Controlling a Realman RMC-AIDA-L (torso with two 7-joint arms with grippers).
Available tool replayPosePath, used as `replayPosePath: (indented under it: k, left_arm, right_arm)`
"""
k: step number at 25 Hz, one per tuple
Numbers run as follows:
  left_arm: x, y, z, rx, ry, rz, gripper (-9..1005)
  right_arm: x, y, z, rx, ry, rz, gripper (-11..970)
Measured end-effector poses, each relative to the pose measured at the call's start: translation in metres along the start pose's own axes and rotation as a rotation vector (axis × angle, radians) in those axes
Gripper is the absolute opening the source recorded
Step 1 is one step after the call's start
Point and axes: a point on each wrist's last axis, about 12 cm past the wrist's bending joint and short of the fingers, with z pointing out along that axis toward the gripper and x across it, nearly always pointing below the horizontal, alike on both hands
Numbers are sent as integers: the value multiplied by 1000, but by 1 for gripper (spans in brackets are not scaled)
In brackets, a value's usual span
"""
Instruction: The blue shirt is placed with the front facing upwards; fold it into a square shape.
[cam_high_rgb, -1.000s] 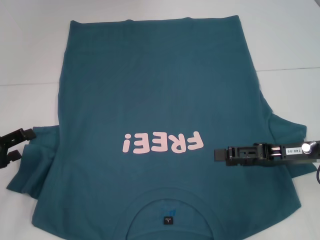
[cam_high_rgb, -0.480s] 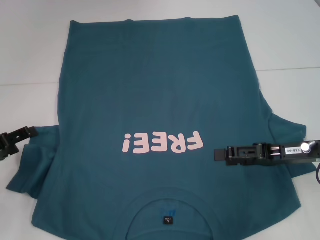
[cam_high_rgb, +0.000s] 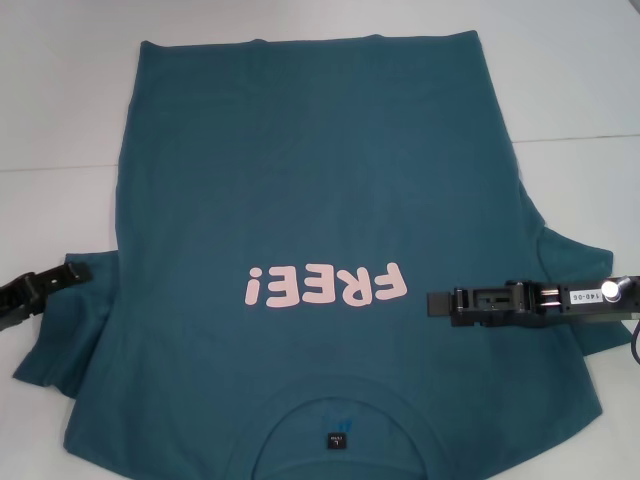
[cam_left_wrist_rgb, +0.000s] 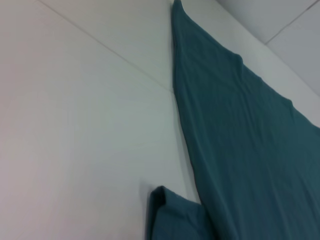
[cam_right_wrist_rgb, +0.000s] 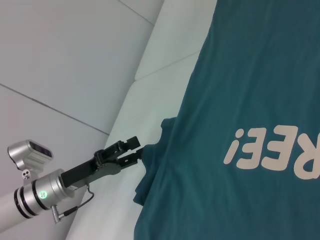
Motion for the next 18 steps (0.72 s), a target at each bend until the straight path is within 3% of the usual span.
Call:
replayPosePath:
  k: [18]
  left_arm:
    - [3, -4, 6, -1, 32, 5, 932]
  right_arm:
    - [1, -2, -3, 2, -11, 6, 882]
